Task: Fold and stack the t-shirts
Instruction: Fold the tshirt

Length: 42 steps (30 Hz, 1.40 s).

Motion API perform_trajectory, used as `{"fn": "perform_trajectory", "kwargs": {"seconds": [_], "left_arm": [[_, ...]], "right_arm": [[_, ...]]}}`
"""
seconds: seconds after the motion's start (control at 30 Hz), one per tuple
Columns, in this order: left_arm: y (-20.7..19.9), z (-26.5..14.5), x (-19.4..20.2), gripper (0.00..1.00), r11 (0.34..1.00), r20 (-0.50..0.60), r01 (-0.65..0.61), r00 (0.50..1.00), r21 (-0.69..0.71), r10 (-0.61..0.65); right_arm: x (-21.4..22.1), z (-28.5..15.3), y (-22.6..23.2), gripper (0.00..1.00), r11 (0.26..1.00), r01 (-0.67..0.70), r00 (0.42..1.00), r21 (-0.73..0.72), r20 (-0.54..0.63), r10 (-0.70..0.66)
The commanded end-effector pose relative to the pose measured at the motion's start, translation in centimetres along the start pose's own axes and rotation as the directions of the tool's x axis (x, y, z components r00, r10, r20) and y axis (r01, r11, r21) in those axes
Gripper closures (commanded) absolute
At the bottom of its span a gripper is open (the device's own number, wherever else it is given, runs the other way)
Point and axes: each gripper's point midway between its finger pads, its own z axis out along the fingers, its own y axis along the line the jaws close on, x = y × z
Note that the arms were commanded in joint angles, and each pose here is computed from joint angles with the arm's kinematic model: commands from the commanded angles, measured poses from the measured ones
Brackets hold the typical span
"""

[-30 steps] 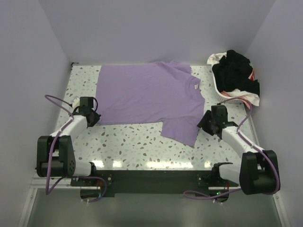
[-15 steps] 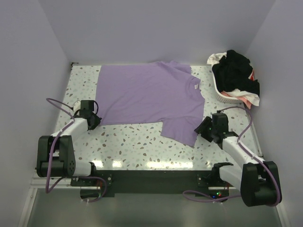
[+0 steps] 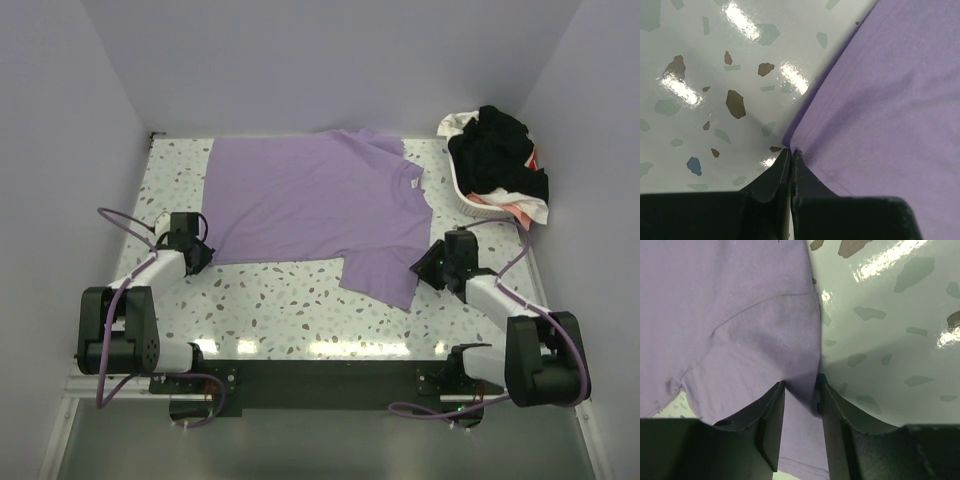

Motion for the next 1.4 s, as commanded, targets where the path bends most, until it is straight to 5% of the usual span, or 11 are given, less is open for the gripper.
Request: {"fn": "perform_trajectory", "kwargs": {"seconds": [0.0,0.33,0.8,1.37], "left_arm": [[-0.6,0.2,-0.9,1.00,1.000,0.041,0.017,0.999,0.026,-0.018],[-1.0,0.1,-1.7,1.00,0.999,0.068,0.018,0.997,0.035,-0.020],[-1.8,-4.8,-6.2,1.00,0.998,0.191,0.029,0.981,0.054,-0.038],[-0.7,-17.3,-10.7,1.00,0.983,0.375,0.022,0.923,0.180,-0.089]], "right_arm": [[-1.1,0.8,0.8,0.62,1.000,-0.026,0.999,-0.010,0.029,0.026],[-3.4,-0.6,2.9,1.00,0.999,-0.017,0.997,-0.044,0.078,0.020],[-9.4,-10.9,7.3,1.00,0.990,0.088,0.958,-0.111,0.281,-0.054],[-9.0,-21.9,7.0,1.00,0.977,0.157,0.919,-0.144,0.385,-0.091]]}}
